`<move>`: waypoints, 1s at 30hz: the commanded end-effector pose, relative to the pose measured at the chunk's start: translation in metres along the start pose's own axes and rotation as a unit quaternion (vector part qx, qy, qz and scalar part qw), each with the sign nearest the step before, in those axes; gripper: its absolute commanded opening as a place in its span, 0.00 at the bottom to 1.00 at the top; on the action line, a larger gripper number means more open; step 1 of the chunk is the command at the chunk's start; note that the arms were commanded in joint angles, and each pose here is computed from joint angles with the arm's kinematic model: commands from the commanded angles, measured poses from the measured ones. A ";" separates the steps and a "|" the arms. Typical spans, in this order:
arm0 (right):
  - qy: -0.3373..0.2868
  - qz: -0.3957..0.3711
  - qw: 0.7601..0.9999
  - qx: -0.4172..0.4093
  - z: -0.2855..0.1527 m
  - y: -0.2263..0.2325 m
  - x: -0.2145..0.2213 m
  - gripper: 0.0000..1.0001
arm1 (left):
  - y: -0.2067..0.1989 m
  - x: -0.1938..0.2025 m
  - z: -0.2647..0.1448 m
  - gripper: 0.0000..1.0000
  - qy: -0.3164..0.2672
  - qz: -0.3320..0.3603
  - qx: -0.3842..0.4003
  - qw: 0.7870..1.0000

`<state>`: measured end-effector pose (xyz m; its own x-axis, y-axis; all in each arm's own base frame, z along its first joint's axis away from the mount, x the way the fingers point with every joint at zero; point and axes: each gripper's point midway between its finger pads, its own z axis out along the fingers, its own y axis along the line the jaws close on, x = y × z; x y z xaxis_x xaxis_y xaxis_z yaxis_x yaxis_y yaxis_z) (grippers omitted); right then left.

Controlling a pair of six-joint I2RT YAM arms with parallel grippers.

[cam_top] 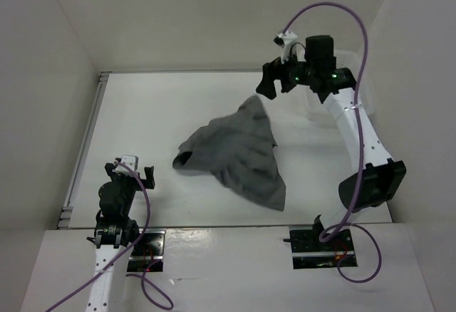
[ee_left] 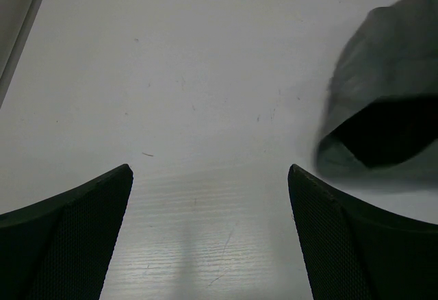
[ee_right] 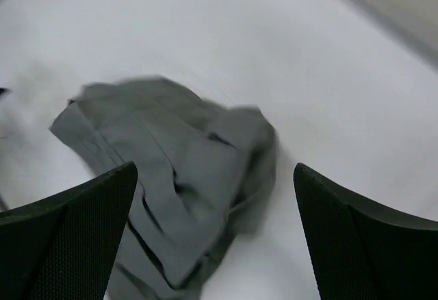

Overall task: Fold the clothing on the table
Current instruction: Move the skirt to the center of the board

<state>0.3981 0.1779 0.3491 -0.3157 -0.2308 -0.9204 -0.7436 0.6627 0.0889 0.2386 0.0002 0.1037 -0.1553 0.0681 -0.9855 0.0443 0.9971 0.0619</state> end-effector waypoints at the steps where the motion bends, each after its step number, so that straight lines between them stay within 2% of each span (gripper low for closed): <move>1: 0.033 0.042 0.968 0.246 -0.007 -0.089 0.028 0.99 | 0.001 -0.019 0.000 1.00 -0.064 0.012 -0.004 0.998; 2: 0.064 0.055 0.958 0.275 -0.008 -0.099 0.046 0.99 | 0.001 -0.019 0.000 1.00 -0.064 0.012 -0.004 0.998; 3: 0.095 0.065 0.935 0.335 -0.016 -0.118 0.067 0.99 | 0.001 -0.019 0.000 1.00 -0.064 0.012 -0.004 0.998; 5: 0.125 0.068 0.920 0.366 -0.023 -0.126 0.088 0.99 | 0.001 -0.019 0.000 1.00 -0.064 0.012 -0.004 0.998; 8: 0.125 0.044 0.935 0.328 -0.040 -0.097 0.096 0.99 | 0.001 -0.019 0.000 1.00 -0.064 0.012 -0.004 0.998; 9: 0.105 0.026 0.955 0.277 -0.049 -0.069 0.092 0.99 | 0.001 -0.019 0.000 1.00 -0.064 0.012 -0.004 0.998; 11: 0.078 -0.002 0.972 0.223 -0.061 -0.038 0.085 0.99 | 0.001 -0.019 0.000 1.00 -0.064 0.012 -0.004 0.998; 12: 0.090 -0.005 0.976 0.197 -0.066 -0.024 0.103 0.99 | 0.001 -0.019 0.000 1.00 -0.064 0.012 -0.004 0.998; 13: 0.059 -0.043 0.984 0.164 -0.084 0.002 0.092 0.99 | 0.001 -0.019 0.000 1.00 -0.064 0.012 -0.004 0.998; 14: 0.050 -0.056 0.984 0.161 -0.094 0.009 0.095 0.99 | 0.001 -0.019 0.000 1.00 -0.064 0.012 -0.004 0.998; 15: 0.072 -0.053 0.984 0.155 -0.097 0.016 0.120 0.99 | 0.001 -0.019 0.000 1.00 -0.064 0.012 -0.004 0.998; 16: 0.074 -0.056 0.983 0.158 -0.104 0.019 0.128 0.99 | 0.001 -0.019 0.000 1.00 -0.064 0.012 -0.004 0.998; 19: 0.082 -0.056 0.977 0.186 -0.122 0.026 0.157 0.99 | 0.001 -0.019 0.000 1.00 -0.064 0.012 -0.004 0.998; 21: 0.047 -0.044 0.971 0.230 -0.147 0.022 0.146 0.99 | 0.001 -0.019 0.000 1.00 -0.064 0.012 -0.004 0.998; 27: 0.007 -0.017 0.981 0.192 -0.154 0.041 0.143 0.99 | 0.001 -0.019 0.000 1.00 -0.064 0.012 -0.004 0.998; 30: -0.008 -0.003 0.975 0.221 -0.164 0.033 0.140 0.99 | 0.001 -0.019 0.000 1.00 -0.064 0.012 -0.004 0.998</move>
<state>0.2387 0.0466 0.2759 -0.3315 -0.2723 -0.9033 -0.4118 0.9032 -0.1212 0.2386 0.0004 0.1036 -0.1554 0.0681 -0.9855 0.0435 0.9971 0.0620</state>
